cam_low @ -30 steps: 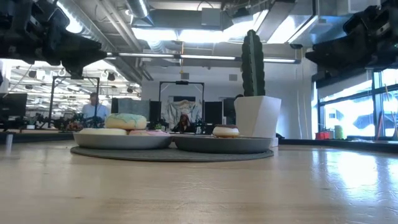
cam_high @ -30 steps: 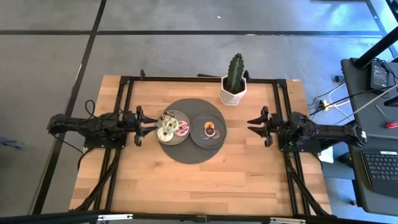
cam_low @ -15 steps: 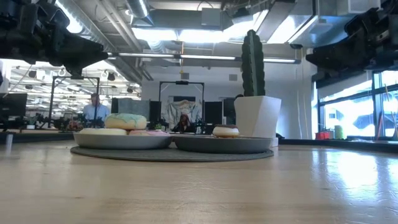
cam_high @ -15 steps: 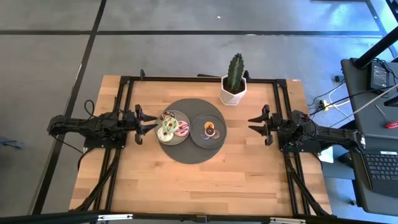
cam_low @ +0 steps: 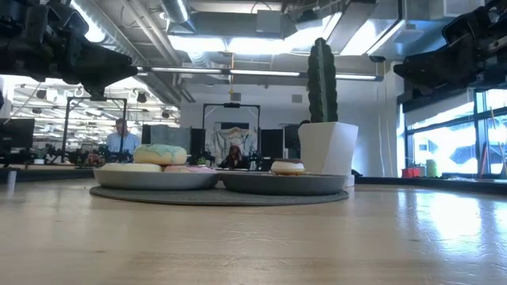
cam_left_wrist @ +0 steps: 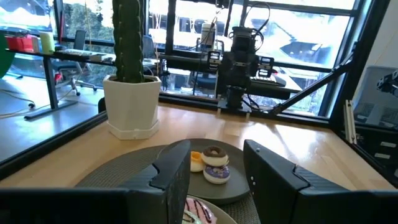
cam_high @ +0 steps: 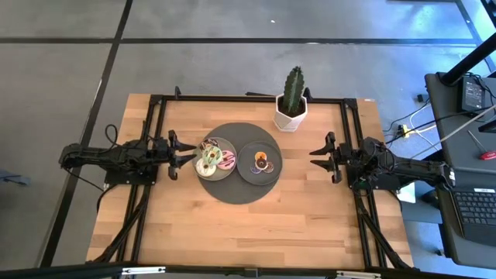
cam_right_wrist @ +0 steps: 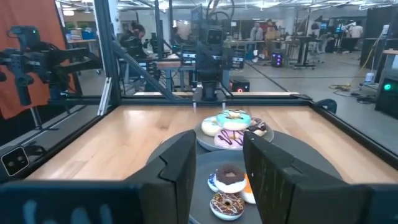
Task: Pick & Place donuts
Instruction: Return to Home Position
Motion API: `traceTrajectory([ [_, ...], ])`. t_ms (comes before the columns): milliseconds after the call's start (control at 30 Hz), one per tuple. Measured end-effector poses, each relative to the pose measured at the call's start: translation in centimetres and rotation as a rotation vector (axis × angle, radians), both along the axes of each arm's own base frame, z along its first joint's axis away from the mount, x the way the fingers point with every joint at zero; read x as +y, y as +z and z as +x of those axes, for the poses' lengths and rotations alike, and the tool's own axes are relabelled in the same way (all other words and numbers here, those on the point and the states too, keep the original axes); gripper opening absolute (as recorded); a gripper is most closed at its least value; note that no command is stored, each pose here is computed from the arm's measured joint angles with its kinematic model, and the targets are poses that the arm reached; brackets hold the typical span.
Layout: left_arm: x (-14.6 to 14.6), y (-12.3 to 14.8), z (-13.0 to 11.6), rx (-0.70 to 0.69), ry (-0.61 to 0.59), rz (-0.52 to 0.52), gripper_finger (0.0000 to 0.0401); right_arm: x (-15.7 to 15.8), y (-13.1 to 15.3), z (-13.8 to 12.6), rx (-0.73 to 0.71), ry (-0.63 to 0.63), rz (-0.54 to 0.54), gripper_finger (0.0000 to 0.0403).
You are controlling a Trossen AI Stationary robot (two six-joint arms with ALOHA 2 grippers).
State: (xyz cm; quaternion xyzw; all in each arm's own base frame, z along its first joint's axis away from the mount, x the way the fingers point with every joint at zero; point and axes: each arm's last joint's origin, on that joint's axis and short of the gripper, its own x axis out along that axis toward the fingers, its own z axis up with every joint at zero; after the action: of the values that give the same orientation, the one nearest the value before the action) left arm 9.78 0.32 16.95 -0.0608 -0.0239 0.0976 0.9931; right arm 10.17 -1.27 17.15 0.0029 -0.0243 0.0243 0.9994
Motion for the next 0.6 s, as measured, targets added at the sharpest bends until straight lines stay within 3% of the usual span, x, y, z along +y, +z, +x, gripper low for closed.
traceTrajectory([
  [333,0.0,0.0,0.0,0.0,0.0,0.0,0.0144,0.12,0.06,-0.14,-0.011,0.032,-0.037,0.0135],
  [600,0.0,0.0,0.0,0.0,0.0,0.0,0.0144,-0.56,-0.16,-0.47,0.008,-0.225,-0.043,0.0135],
])
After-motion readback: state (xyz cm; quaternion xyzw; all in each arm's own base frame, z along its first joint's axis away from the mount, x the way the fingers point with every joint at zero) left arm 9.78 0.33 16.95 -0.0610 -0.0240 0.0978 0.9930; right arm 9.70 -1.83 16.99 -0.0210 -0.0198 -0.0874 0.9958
